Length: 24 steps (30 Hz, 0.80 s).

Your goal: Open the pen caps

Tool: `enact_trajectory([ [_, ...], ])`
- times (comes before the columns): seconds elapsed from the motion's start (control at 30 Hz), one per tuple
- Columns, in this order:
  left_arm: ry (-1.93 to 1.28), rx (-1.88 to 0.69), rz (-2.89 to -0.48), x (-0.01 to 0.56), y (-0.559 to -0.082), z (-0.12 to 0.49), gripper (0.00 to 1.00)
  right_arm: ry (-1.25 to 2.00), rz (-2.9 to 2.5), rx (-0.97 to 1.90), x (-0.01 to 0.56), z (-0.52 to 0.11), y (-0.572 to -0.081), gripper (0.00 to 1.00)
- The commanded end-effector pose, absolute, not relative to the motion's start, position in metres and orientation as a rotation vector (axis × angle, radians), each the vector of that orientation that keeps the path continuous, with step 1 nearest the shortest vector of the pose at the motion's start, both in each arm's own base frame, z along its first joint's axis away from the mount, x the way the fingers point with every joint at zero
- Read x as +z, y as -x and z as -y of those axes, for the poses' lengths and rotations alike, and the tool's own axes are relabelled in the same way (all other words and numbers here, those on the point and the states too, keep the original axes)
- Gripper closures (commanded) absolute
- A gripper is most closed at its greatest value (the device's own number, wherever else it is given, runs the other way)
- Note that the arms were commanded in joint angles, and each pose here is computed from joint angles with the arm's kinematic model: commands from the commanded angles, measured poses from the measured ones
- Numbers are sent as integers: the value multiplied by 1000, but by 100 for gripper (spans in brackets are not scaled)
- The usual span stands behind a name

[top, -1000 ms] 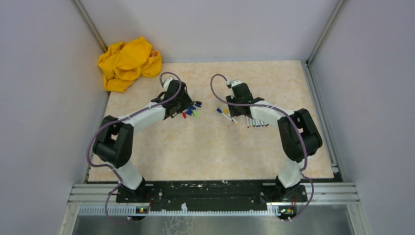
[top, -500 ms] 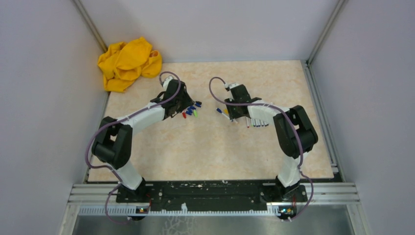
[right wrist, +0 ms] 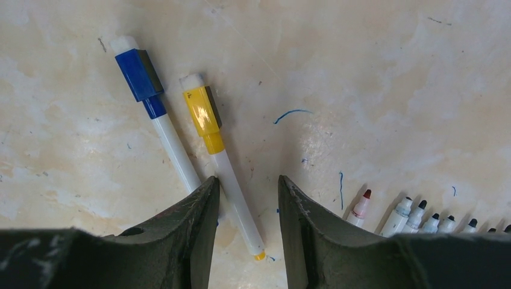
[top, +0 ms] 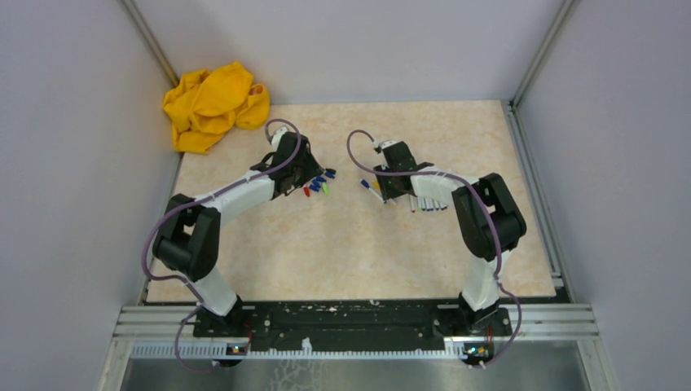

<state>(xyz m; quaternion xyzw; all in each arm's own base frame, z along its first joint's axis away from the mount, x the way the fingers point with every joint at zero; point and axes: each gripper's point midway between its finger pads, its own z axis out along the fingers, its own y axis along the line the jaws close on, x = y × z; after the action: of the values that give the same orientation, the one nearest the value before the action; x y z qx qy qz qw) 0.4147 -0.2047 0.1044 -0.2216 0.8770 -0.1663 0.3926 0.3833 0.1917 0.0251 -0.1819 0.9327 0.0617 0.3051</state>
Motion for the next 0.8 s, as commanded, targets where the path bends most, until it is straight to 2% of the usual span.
enact_trajectory([
  [0.0,554,-458,-2191,119,-418,208,42,508,-2448,180,28,-200,-389,61],
  [0.27,546,-499,-2205,119,-419,215,42,499,-2517,164,9,-193,-372,67],
  [0.6,531,-563,-2222,118,-417,226,42,468,-2517,141,10,-191,-368,98],
  [0.77,473,-682,-2225,123,-419,246,42,453,-2424,198,44,-200,-377,100],
])
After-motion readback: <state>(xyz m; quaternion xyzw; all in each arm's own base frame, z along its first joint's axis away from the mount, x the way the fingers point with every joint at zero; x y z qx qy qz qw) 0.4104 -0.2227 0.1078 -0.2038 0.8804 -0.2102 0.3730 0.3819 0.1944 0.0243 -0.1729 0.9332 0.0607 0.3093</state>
